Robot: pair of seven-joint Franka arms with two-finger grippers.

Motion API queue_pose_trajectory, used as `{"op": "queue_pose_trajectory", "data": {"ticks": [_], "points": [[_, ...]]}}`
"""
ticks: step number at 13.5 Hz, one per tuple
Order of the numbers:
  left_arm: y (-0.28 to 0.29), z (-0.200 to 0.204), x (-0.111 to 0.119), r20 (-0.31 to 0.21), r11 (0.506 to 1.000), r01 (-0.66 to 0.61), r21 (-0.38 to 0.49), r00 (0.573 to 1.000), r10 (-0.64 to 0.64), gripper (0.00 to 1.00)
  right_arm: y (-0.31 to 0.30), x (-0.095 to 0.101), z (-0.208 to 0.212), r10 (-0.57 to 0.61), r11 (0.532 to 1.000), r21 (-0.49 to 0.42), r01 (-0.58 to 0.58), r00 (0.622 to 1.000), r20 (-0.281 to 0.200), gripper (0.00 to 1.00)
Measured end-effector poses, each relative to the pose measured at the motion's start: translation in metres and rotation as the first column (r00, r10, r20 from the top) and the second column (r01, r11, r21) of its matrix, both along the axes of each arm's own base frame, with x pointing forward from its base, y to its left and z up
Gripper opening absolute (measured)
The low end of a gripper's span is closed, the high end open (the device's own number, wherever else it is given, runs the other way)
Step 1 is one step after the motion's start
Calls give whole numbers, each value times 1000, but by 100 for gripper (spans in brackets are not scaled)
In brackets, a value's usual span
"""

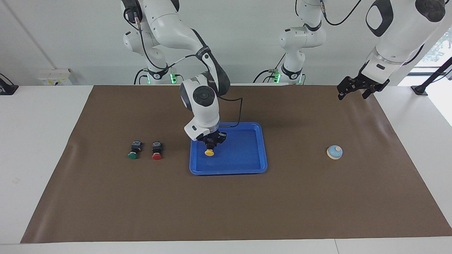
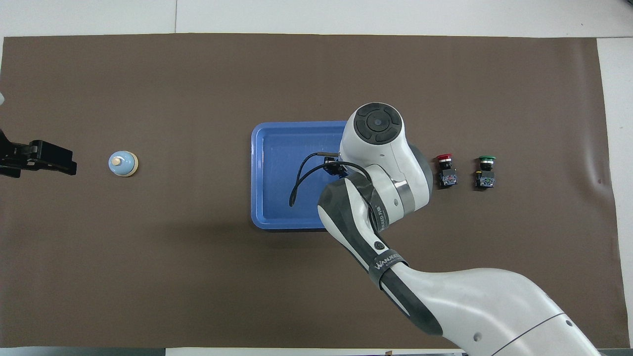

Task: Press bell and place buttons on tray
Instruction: 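Carry the yellow button into the blue tray and release it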

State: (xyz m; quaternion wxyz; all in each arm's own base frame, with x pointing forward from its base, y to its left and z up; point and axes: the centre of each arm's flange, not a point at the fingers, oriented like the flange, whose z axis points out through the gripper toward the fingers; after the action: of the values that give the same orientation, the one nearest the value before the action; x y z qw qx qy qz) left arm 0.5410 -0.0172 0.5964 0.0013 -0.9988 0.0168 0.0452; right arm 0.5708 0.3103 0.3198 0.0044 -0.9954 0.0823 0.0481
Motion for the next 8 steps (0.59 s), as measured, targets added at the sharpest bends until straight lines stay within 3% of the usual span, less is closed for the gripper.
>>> {"op": "queue_pose_trajectory", "data": {"ticks": [5,8], "points": [[0,0,0,0,1000,0,0,1000,0,100,-1,-16,-19,14,1000,-20,-15,999,-34,41],[0,0,0,0,1000,0,0,1000,0,100,1,-20,-17,40,998,-40,-41,999,-23,70]]}}
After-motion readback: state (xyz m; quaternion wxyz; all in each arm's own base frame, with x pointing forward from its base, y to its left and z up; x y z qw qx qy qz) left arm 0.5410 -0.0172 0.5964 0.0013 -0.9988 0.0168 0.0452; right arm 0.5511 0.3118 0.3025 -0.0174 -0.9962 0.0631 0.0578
